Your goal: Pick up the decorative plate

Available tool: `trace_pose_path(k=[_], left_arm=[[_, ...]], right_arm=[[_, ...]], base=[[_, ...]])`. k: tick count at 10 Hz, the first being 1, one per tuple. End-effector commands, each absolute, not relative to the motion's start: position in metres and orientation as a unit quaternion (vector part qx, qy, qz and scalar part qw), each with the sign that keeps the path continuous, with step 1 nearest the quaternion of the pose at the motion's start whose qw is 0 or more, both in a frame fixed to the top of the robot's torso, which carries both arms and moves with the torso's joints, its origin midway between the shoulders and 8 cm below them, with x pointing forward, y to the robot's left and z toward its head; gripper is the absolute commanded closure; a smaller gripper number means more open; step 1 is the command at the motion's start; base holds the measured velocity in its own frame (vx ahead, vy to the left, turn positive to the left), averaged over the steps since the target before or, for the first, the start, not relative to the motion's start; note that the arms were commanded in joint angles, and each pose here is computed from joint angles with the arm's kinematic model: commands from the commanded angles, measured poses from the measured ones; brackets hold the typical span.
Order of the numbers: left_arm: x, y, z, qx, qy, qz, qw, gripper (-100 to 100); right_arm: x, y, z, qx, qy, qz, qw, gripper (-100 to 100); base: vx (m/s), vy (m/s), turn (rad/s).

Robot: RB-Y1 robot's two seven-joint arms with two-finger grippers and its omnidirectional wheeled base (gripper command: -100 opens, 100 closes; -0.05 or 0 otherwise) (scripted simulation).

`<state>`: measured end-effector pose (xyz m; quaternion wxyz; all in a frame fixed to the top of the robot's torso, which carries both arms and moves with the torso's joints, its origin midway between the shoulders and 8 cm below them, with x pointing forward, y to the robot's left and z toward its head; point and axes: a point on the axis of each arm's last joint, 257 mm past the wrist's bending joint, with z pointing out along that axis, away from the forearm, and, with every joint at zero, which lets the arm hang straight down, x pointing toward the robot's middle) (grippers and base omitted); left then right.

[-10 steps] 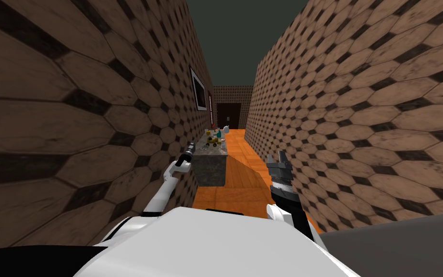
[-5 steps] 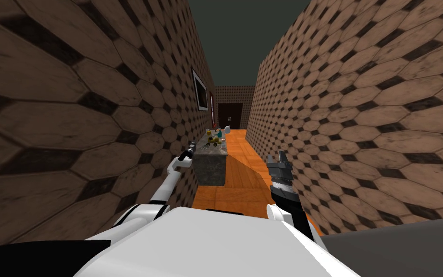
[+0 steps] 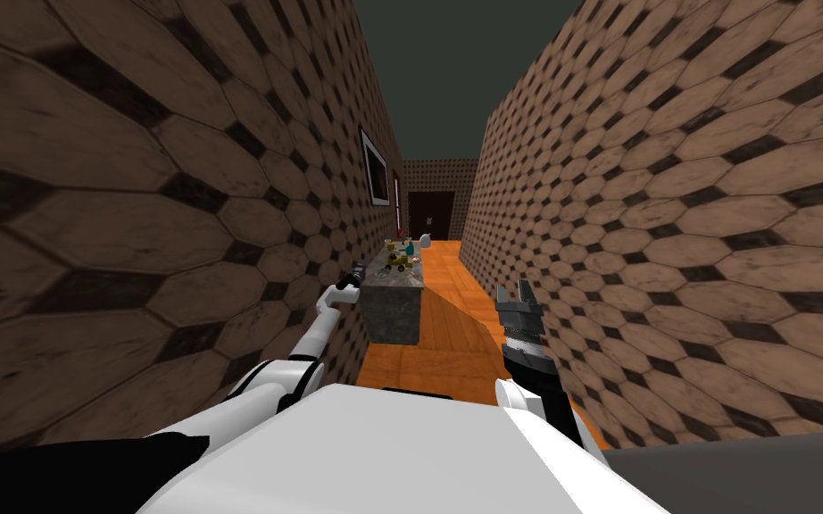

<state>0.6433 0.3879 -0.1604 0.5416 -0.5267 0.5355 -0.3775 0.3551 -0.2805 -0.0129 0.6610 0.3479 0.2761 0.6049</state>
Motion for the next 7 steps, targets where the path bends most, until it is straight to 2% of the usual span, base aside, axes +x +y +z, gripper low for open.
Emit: trace_pose_path(k=[1,7], left_arm=[[0.653,0.389,-0.166,-0.547,0.537,-0.37,0.524,-100],[0.663,0.39,-0.199,-0.606,0.553,-0.332,0.465,-100]], right_arm=[[0.355,-0.28,-0.013,0.348,0.276,0.605,0.661,0],[0.355,-0.281,-0.013,0.348,0.276,0.605,0.661,0]], base=[[0.019,-0.023,0.108],[0.03,-0.026,0.063]])
